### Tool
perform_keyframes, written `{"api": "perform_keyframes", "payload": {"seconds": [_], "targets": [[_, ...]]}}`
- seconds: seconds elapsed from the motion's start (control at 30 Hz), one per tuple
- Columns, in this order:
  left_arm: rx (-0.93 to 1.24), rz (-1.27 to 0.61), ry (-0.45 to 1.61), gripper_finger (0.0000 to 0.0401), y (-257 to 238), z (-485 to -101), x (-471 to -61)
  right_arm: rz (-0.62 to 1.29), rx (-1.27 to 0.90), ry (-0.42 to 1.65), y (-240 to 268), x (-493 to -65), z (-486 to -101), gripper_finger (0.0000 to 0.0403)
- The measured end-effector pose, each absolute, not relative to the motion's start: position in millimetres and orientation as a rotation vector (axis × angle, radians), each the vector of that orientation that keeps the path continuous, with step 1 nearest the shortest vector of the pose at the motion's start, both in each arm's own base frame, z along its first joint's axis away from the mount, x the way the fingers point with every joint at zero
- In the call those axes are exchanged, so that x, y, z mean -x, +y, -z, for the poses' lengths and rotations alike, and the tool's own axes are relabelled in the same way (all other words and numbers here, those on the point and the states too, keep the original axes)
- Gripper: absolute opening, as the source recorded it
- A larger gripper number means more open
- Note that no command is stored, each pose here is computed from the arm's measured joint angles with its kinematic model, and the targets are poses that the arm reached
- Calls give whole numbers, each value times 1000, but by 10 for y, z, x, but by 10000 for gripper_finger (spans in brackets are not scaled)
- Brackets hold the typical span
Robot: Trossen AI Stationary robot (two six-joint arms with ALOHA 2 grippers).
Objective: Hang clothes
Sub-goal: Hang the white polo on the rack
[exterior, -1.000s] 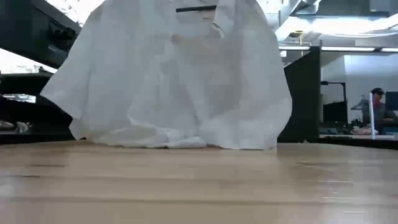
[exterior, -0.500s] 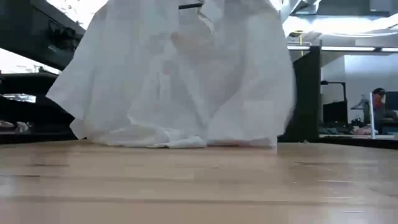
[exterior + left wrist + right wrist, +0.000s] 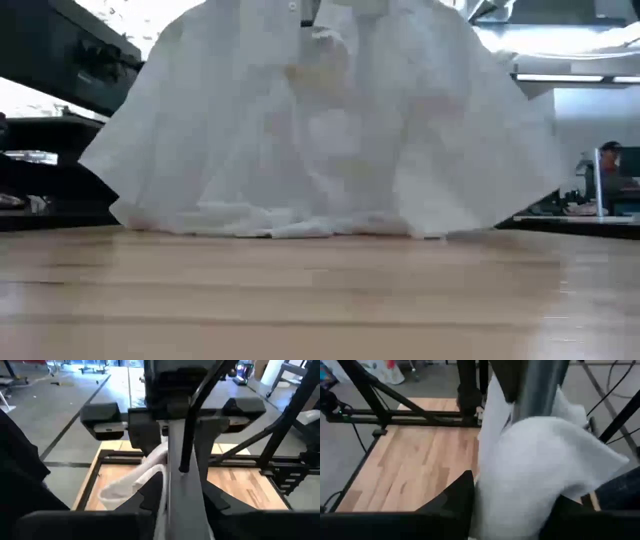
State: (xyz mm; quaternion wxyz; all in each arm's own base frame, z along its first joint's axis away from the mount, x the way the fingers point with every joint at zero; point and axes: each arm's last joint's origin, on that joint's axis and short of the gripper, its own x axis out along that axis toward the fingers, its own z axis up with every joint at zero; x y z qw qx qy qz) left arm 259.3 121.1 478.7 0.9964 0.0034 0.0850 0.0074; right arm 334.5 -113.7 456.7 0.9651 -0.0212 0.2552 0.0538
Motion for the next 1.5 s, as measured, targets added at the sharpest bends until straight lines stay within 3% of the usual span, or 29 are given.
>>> {"api": "perform_keyframes", "payload": {"seconds": [0.2, 0.37, 0.77, 1.1, 1.5], "targets": [[-39, -17, 153, 55, 1193, -4833, -2541, -88, 55, 508, -1172, -3231, -4636, 114], [-35, -15, 162, 56, 1190, -4823, -2540, -74, 83, 543, -1176, -3207, -4613, 30], [-1, -162, 468, 55, 1113, -4625, -2277, 19, 107, 509, -1331, -2926, -4847, 29], [-12, -208, 249, 58, 1120, -4857, -2276, 38, 118, 493, -1356, -2904, -4886, 29], [-8, -211, 273, 167, 1137, -4857, -2178, 64, 96, 516, -1416, -2889, -4856, 29]]}}
